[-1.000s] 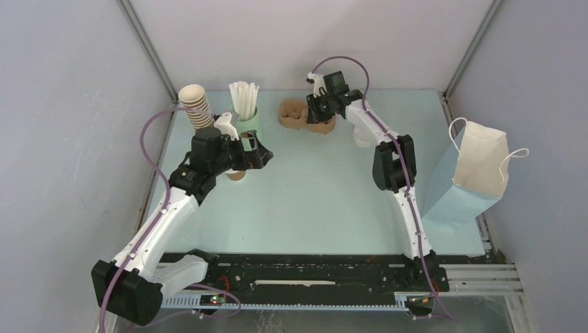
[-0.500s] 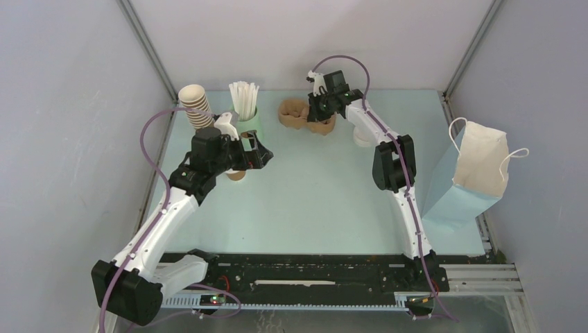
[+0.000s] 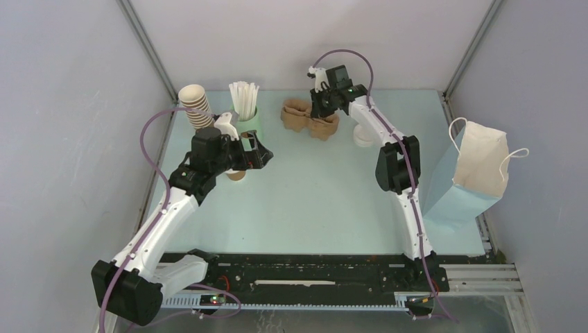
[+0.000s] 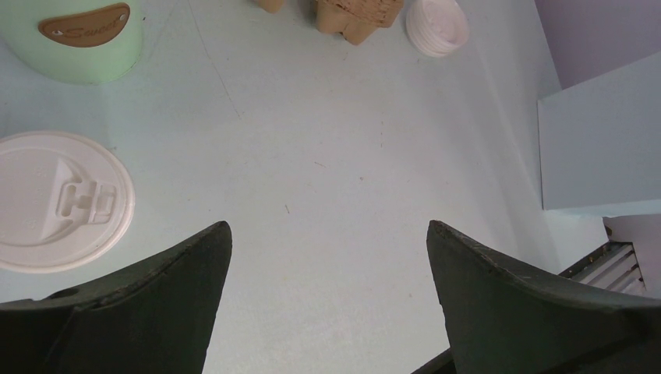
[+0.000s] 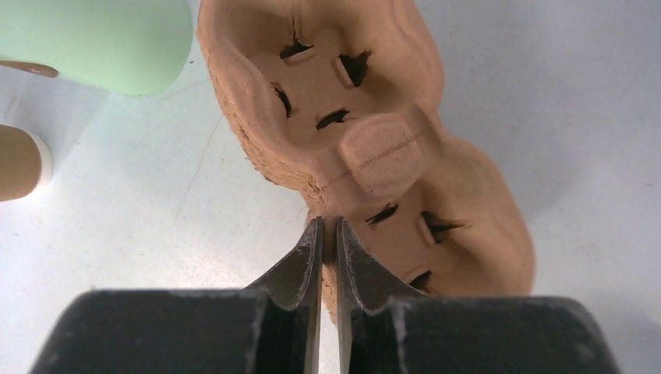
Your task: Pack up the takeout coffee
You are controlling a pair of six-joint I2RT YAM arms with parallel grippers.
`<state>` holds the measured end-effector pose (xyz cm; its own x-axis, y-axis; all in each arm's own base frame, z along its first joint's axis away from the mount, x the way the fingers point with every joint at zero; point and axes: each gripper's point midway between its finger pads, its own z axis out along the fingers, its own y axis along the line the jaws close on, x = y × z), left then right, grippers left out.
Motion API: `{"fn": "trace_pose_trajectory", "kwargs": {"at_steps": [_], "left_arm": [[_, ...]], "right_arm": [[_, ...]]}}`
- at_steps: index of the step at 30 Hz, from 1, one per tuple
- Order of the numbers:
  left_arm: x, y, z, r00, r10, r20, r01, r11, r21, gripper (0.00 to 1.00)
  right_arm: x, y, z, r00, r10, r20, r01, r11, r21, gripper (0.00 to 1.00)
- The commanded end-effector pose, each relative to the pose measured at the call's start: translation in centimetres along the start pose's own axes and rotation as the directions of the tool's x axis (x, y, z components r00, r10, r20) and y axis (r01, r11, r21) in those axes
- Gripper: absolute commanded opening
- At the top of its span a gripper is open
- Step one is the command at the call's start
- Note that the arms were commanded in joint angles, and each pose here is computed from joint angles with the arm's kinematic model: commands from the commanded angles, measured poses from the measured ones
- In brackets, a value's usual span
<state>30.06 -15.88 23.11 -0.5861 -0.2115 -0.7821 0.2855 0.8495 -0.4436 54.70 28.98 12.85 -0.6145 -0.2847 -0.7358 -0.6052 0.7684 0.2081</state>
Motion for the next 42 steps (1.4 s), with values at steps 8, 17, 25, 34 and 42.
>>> {"fn": "trace_pose_trajectory", "kwargs": {"at_steps": [8,17,25,34,42], "left_arm": [[-0.1,-0.2,-0.1,0.999,0.032,0.018,-0.032,0.999,0.014,1.00],[-0.2,-0.2,-0.3,0.999,0.032,0.026,-0.033,0.999,0.015,1.00],[-0.5,-0.3,-0.7,0.998,0.037,0.042,-0.037,0.999,0.011,1.00],[-0.9,-0.1,-1.2,0.997,0.041,0.068,-0.041,0.999,-0.002,1.00],[-1.6,-0.1,-2.1,0.995,-0.018,0.099,0.021,0.999,-0.028,1.00]], "right_arm": [[-4.2,2.9,-3.6,0.929,-0.369,0.017,0.354,0.901,0.249,0.00],[-3.3,3.4,-3.4,0.807,-0.581,-0.105,0.549,0.675,0.494,0.00],[-6.2,5.1,-6.2,0.739,-0.674,-0.021,0.549,0.583,0.599,0.00],[-7.0,6.7,-9.1,0.696,-0.718,0.034,0.530,0.544,0.650,0.00],[-1.2,10.3,-13.8,0.726,-0.681,0.098,0.568,0.673,0.475,0.00]]}}
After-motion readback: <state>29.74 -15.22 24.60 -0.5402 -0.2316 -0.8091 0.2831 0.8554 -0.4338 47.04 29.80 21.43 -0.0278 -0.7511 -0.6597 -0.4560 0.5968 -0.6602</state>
